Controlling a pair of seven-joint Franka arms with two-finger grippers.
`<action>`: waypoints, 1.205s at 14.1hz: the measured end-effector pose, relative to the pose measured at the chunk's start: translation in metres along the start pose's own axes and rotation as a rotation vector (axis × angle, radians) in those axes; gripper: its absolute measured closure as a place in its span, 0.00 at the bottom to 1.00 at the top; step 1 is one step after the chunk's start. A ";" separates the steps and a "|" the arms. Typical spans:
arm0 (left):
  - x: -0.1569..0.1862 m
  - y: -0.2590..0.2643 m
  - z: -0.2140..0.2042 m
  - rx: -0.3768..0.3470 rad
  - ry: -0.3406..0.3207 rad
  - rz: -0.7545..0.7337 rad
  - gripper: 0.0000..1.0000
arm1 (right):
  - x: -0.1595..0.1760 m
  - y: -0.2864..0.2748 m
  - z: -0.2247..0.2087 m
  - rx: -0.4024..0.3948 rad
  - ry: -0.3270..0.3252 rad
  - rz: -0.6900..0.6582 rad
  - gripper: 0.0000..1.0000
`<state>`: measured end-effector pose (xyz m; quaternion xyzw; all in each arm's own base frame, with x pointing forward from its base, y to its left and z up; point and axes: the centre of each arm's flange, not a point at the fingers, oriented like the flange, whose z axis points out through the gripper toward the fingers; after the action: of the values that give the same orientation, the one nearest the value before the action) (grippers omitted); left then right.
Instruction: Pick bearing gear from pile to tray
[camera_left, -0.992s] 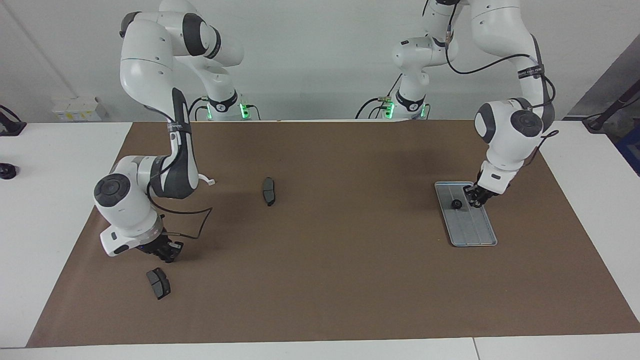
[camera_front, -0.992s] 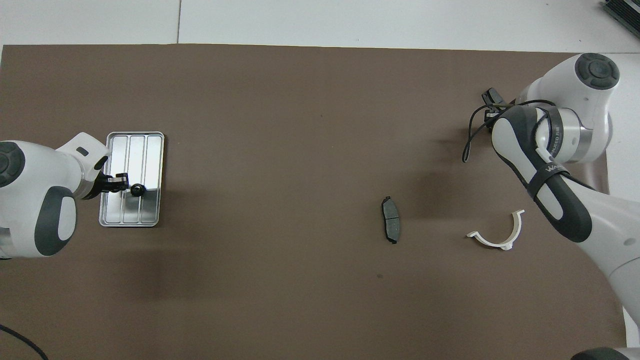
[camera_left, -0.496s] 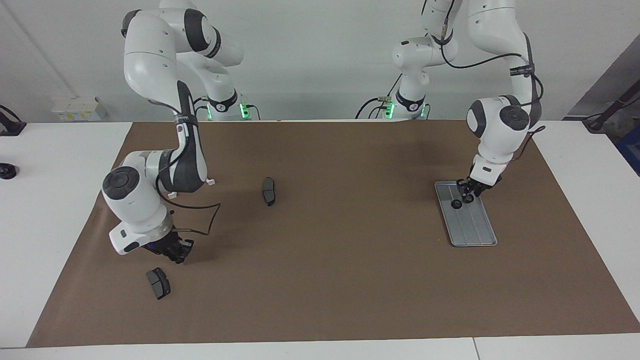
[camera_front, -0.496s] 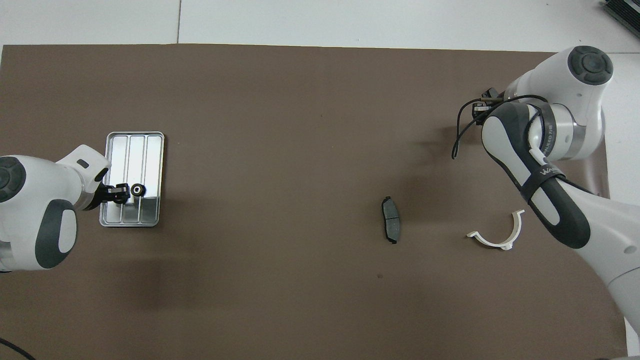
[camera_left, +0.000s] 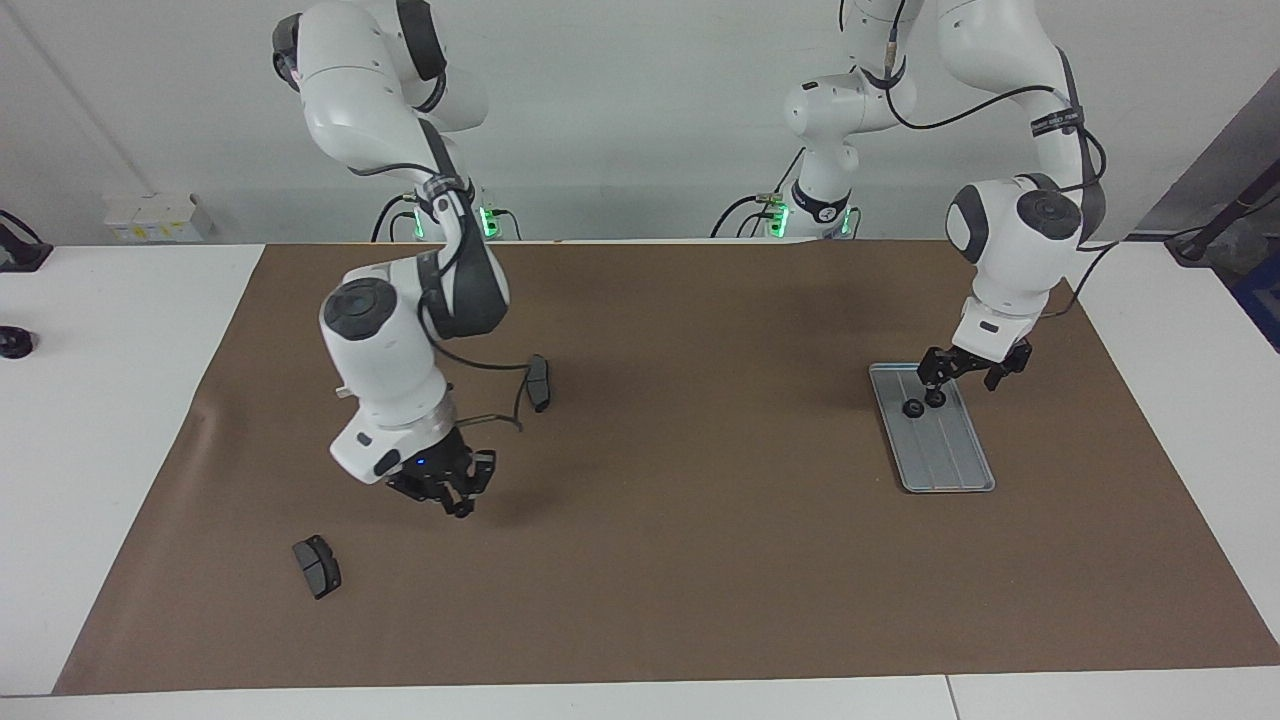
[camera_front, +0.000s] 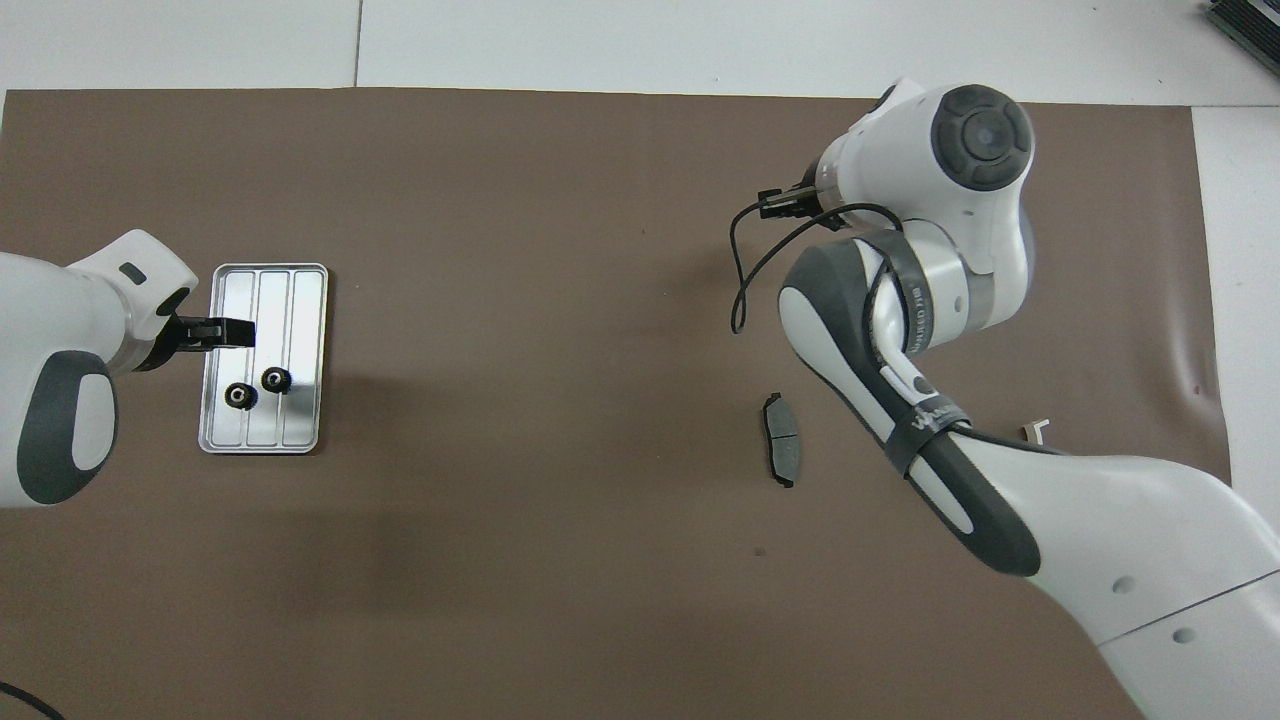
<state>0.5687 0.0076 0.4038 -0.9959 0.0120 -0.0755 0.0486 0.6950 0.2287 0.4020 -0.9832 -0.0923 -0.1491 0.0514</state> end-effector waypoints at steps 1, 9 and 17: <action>0.005 0.003 -0.008 0.000 0.010 0.006 0.00 | -0.001 -0.030 -0.002 0.019 0.032 -0.014 0.76; 0.036 0.027 -0.090 0.003 -0.029 0.128 0.00 | -0.042 -0.221 0.008 0.176 0.164 -0.079 0.76; 0.038 0.048 -0.089 -0.077 -0.026 0.116 0.00 | -0.092 -0.310 0.052 0.226 0.117 -0.056 0.32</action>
<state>0.5918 -0.0499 0.4927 -0.9956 0.0717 -0.0591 0.0145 0.5618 0.5234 0.3478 -0.9577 -0.1330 -0.1963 0.1631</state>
